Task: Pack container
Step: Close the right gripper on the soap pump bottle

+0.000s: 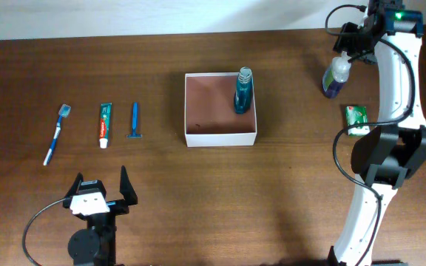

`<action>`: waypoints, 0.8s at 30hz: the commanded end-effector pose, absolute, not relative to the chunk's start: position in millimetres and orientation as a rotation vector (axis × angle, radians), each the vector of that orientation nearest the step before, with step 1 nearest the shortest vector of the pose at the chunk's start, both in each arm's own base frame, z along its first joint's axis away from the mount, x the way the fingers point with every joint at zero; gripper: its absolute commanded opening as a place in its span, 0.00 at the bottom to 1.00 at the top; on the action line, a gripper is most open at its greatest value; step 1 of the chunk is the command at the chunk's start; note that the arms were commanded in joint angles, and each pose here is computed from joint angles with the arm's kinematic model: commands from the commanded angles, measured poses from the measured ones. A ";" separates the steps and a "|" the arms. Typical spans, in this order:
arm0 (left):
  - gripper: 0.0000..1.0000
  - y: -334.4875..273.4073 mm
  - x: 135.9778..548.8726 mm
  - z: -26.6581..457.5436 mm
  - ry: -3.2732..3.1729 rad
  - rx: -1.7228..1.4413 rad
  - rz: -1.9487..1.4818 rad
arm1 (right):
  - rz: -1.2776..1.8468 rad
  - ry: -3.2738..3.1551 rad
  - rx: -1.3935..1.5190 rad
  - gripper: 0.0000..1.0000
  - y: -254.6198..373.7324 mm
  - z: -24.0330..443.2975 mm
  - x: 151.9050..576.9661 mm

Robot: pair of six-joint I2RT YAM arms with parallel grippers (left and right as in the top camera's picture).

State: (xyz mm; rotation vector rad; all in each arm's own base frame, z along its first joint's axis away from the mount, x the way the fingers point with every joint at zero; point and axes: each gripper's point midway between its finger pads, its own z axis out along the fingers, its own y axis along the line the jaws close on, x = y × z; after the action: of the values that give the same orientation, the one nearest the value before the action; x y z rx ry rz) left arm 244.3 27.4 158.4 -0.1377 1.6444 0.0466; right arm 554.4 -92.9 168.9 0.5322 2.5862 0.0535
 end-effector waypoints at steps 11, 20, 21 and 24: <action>0.99 28.6 244.2 156.4 1.643 -0.151 0.045 | 0.034 2.635 0.534 0.62 -89.5 142.2 557.1; 0.99 28.6 244.2 156.4 1.643 -0.151 0.045 | 0.005 2.640 0.506 0.51 -92.4 142.2 556.6; 0.99 28.6 244.2 156.4 1.643 -0.151 0.045 | 0.005 2.640 0.505 0.49 -92.4 142.1 556.5; 0.99 28.6 244.2 156.4 1.643 -0.151 0.045 | 0.000 2.639 0.506 0.48 -93.0 142.3 556.7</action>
State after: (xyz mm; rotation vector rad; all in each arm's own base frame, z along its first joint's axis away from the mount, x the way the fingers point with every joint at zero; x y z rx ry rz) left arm 244.3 27.4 158.4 -0.1377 1.6444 0.0466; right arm 556.4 -93.0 146.6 0.5202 2.6297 0.0329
